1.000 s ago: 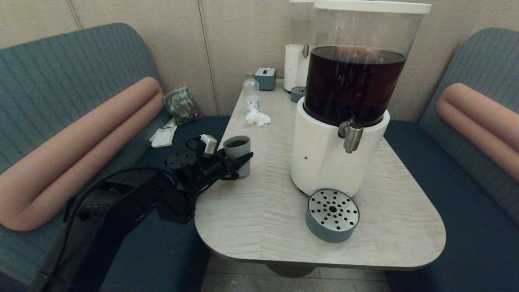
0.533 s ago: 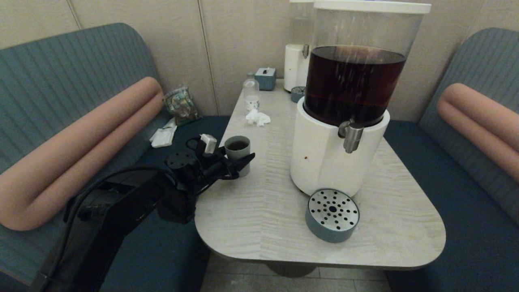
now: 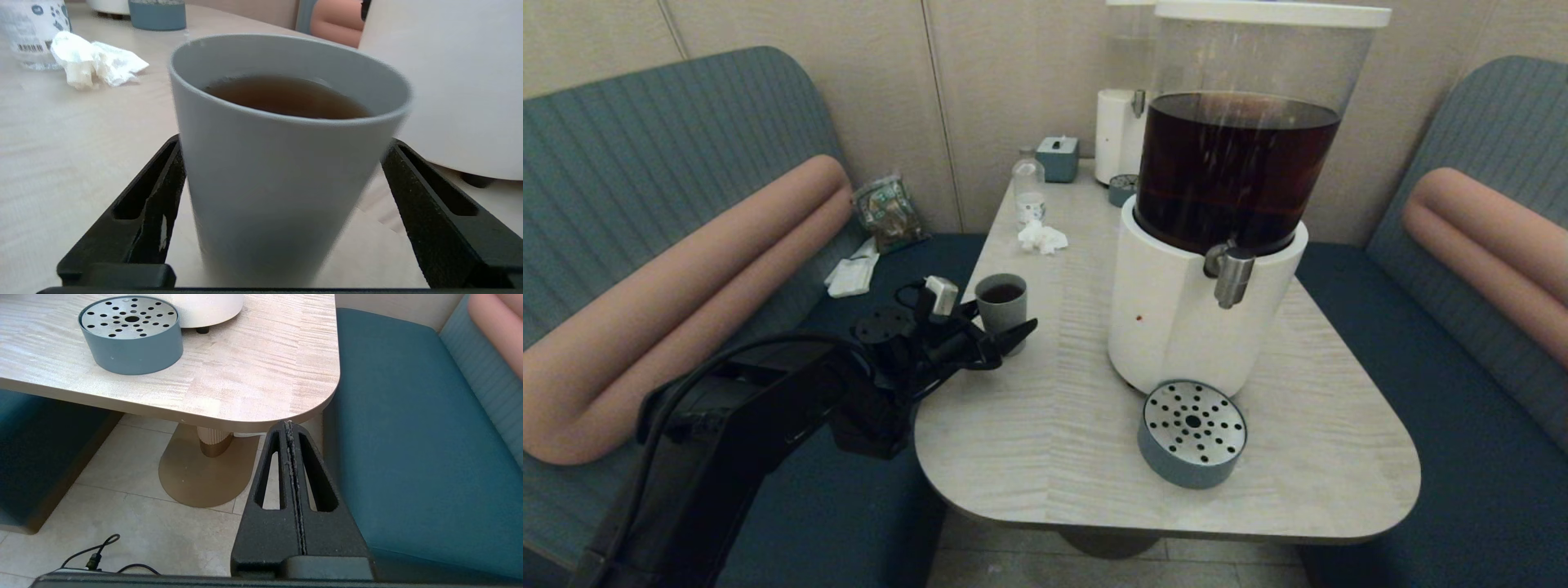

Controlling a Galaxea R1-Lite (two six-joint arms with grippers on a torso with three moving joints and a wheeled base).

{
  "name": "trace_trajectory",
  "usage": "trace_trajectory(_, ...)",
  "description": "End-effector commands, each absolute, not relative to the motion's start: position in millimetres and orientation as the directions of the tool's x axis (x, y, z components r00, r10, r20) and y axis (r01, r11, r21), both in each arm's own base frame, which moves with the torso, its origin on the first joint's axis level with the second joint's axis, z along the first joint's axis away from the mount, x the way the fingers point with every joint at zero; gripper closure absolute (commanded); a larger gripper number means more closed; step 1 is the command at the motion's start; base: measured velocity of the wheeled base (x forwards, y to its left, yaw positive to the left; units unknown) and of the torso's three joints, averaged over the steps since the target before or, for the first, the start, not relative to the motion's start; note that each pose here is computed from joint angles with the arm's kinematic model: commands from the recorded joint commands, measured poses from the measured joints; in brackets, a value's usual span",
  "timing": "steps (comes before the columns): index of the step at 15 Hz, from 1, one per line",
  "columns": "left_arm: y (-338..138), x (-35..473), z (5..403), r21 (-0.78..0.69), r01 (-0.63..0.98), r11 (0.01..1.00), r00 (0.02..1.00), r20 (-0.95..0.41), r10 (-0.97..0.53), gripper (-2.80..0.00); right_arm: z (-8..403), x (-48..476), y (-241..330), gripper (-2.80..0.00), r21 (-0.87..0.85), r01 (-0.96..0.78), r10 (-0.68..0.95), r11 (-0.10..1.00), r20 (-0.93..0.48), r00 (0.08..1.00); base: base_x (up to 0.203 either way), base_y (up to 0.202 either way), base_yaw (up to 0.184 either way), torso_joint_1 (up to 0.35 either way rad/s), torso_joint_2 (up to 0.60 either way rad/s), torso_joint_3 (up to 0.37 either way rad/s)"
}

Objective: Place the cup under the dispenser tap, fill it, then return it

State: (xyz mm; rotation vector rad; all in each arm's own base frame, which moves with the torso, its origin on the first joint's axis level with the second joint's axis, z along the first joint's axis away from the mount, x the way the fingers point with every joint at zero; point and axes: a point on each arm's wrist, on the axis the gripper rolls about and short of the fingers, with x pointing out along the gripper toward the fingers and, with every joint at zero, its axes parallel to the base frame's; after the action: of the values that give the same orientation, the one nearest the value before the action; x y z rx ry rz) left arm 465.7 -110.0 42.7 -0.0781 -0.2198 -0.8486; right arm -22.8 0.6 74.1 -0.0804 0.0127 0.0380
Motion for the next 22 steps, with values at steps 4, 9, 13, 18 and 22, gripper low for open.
trace_trajectory(4, -106, 447, 55, -0.002, 0.754, 0.657, 0.644, 0.197, -0.739, -2.8, 74, -23, 1, 0.0, -0.081, -0.039, 0.038, 0.996, -0.012, 0.999, 0.0, 0.0, 0.0, 0.0, 0.0, 0.0)
trace_trajectory(9, -99, 428, 71, -0.011, 0.749, 0.663, 0.654, 0.177, -0.736, -2.8, 74, -23, 1, 0.0, -0.081, -0.039, 0.038, 0.996, -0.012, 0.999, 0.0, 0.0, 0.0, 0.0, 0.0, 0.0)
trace_trajectory(13, -88, 415, 80, -0.023, 0.734, 0.679, 0.673, 0.161, -0.722, -2.8, 74, -23, 1, 0.0, -0.081, -0.039, 0.038, 0.996, -0.012, 0.999, 0.0, 0.0, 0.0, 0.0, 0.0, 0.0)
trace_trajectory(18, -65, 402, 97, -0.016, 0.698, 0.716, 0.708, 0.165, -0.687, -2.8, 74, -23, 1, 0.0, -0.081, -0.039, 0.038, 0.996, -0.012, 0.999, 0.0, 0.0, 0.0, 0.0, 0.0, 0.0)
trace_trajectory(22, -40, 372, 126, -0.002, 0.659, 0.752, 0.741, 0.176, -0.648, -2.8, 74, -23, 1, 0.0, -0.081, -0.039, 0.038, 0.996, -0.012, 0.999, 0.0, 0.0, 0.0, 0.0, 0.0, 0.0)
